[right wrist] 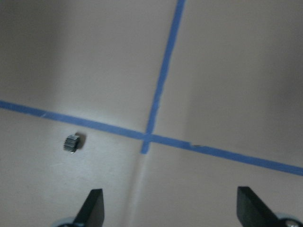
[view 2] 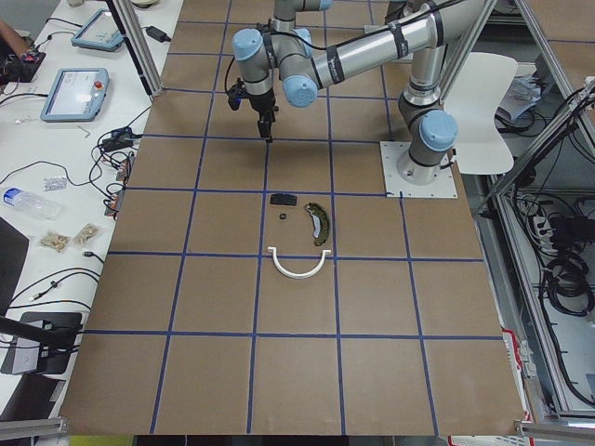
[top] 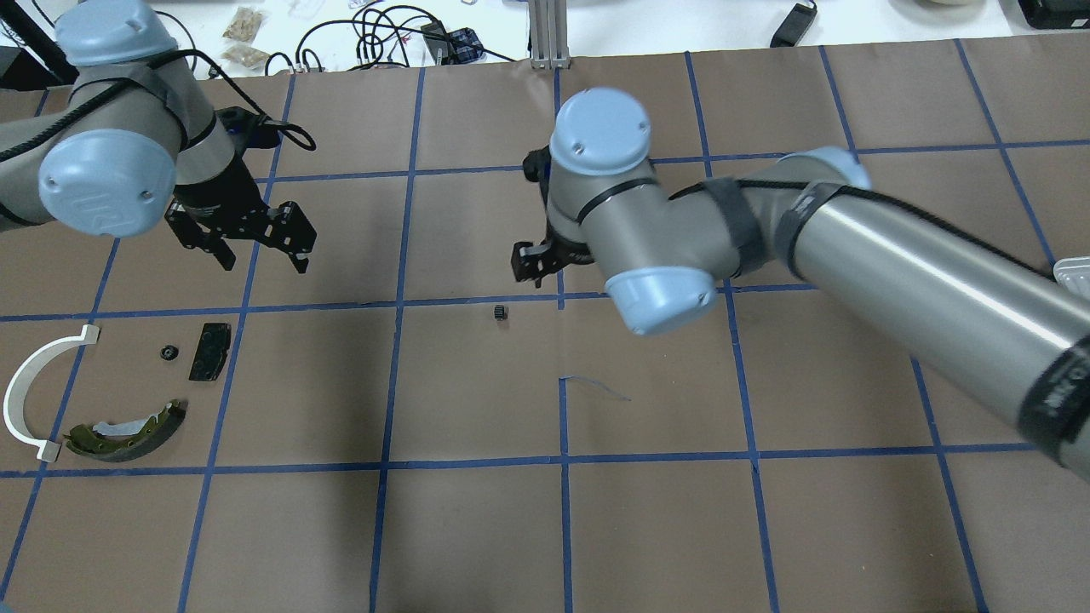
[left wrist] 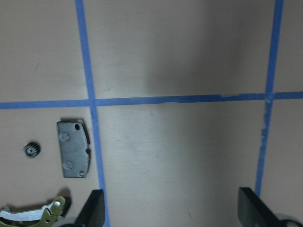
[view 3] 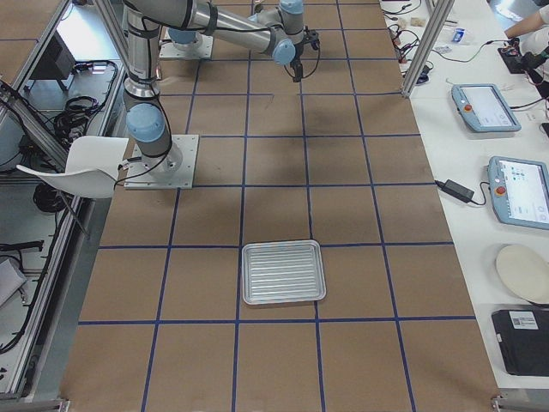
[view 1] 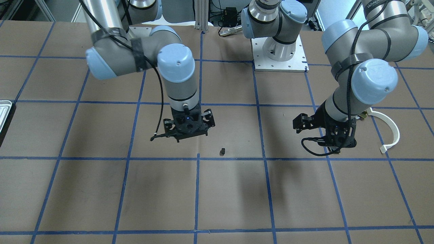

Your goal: Place bearing gear from tray to pile

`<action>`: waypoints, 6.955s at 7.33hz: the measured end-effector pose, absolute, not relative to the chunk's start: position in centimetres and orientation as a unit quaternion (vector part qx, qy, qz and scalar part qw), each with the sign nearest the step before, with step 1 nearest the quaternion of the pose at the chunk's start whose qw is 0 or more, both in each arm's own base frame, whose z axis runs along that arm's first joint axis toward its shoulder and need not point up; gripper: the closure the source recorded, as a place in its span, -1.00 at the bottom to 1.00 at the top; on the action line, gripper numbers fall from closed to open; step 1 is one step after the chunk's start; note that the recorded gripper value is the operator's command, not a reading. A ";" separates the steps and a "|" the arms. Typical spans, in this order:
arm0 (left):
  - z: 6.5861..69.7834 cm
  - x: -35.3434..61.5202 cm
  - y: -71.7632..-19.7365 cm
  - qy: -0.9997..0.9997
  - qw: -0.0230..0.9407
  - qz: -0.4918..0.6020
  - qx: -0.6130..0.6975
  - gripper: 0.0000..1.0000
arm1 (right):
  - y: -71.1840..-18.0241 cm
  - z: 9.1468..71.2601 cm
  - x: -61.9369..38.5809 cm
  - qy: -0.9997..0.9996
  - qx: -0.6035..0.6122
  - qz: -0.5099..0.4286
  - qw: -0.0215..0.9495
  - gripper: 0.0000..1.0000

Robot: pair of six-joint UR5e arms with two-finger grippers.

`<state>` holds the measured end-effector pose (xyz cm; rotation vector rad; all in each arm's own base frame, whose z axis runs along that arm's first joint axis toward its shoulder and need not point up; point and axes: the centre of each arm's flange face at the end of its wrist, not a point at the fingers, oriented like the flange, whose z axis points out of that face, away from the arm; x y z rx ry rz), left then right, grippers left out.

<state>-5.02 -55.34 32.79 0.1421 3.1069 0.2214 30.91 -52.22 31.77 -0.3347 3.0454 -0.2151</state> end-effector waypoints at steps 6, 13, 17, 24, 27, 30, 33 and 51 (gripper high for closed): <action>27.5 -21.8 -55.5 0.996 -0.043 0.040 0.061 -1.00 | -54.8 51.6 20.4 0.997 -0.077 -0.023 -0.007 -1.00; 17.9 -28.0 -54.0 0.995 -0.035 0.066 0.070 -0.54 | -50.1 49.0 15.2 1.000 -0.023 0.009 -0.010 -1.00; 17.4 -28.3 -53.3 0.994 -0.035 0.071 0.074 -0.21 | -49.9 47.9 13.2 1.000 -0.002 0.013 -0.012 -1.00; 17.6 -28.1 -52.9 0.994 -0.034 0.072 0.072 1.00 | -50.1 48.7 12.9 1.000 0.010 -0.013 -0.011 -1.00; 21.8 -25.1 -55.7 0.996 -0.032 0.057 0.052 1.00 | -50.1 48.8 13.0 0.999 0.041 -0.011 -0.012 -1.00; 28.6 -13.0 -59.9 0.998 -0.019 0.065 0.002 1.00 | -49.8 48.7 13.6 0.999 0.045 -0.006 -0.005 -1.00; 30.4 4.7 -59.4 0.994 0.016 0.094 -0.061 1.00 | -49.0 48.3 14.4 0.999 0.034 0.015 -0.004 -1.00; 18.4 23.5 -53.5 0.988 -0.020 0.152 0.012 0.68 | -48.9 48.1 15.2 1.000 0.001 0.019 0.019 -1.00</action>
